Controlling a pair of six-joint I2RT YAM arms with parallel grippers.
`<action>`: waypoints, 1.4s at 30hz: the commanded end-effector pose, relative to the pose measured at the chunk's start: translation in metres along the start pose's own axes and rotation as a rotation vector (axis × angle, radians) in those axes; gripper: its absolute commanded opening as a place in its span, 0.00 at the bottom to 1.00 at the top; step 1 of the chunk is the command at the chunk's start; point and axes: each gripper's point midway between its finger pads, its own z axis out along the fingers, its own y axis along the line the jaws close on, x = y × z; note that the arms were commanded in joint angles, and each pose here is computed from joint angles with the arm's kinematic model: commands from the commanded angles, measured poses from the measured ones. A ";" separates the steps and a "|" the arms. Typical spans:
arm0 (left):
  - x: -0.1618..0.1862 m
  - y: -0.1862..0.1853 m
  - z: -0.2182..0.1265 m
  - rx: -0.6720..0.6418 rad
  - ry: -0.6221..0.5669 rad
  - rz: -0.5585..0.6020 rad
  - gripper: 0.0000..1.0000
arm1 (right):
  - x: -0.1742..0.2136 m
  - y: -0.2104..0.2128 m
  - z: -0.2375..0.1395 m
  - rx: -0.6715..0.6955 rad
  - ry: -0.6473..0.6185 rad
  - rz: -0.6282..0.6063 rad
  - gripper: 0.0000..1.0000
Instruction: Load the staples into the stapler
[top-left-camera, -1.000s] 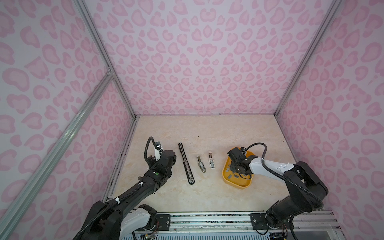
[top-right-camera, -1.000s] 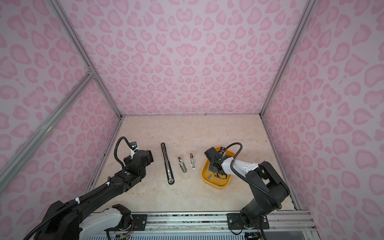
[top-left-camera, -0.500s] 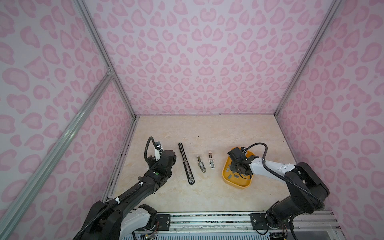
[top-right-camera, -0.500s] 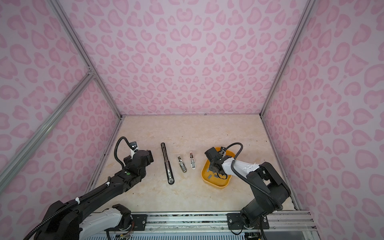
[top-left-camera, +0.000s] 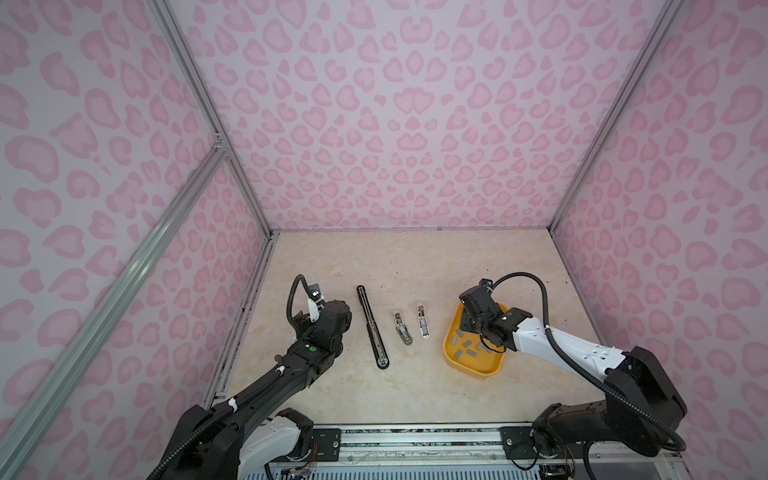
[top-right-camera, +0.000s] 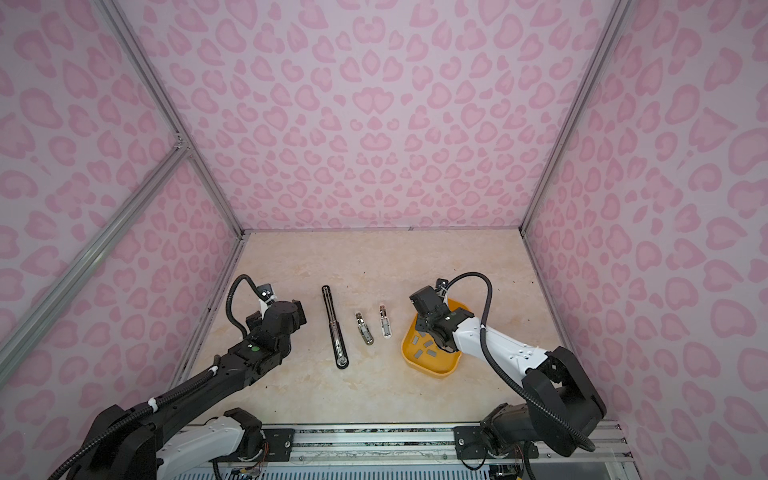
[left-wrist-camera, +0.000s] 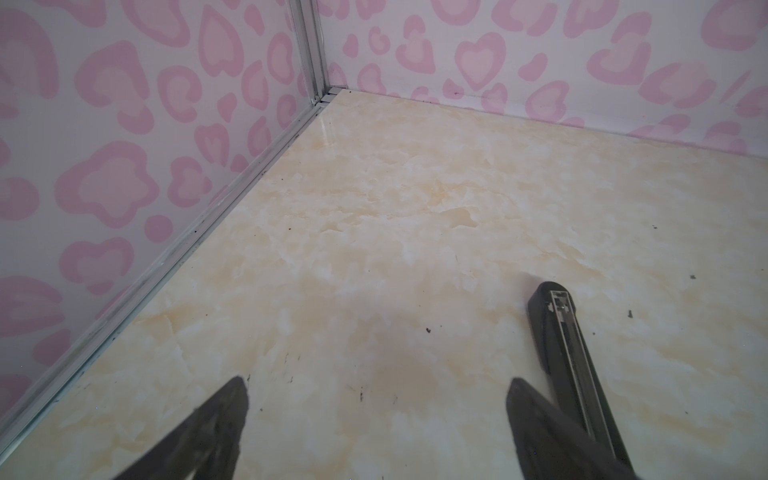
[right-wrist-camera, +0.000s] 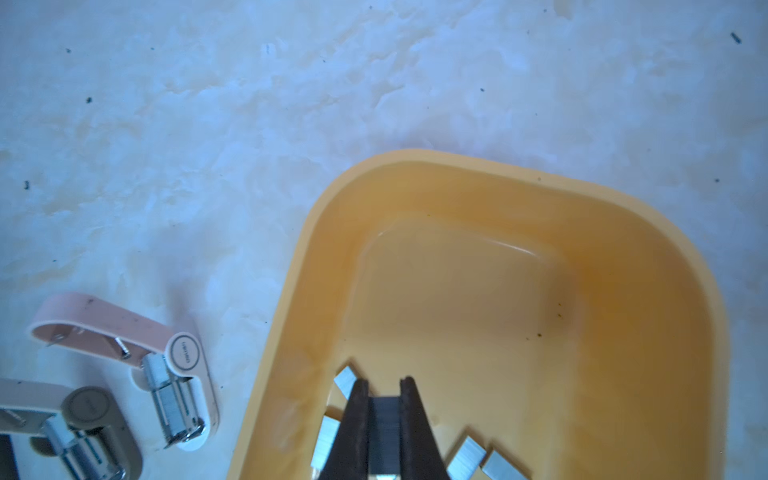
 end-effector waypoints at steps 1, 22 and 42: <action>-0.004 0.002 -0.003 0.005 -0.025 -0.040 0.97 | -0.021 0.027 -0.007 -0.060 -0.083 -0.108 0.10; -0.001 -0.010 -0.011 0.138 -0.043 -0.055 0.97 | 0.041 0.185 -0.001 -0.374 0.005 -0.503 0.08; -0.004 -0.009 -0.011 0.129 -0.058 -0.060 0.98 | 0.076 0.177 0.021 -0.354 0.084 -0.490 0.09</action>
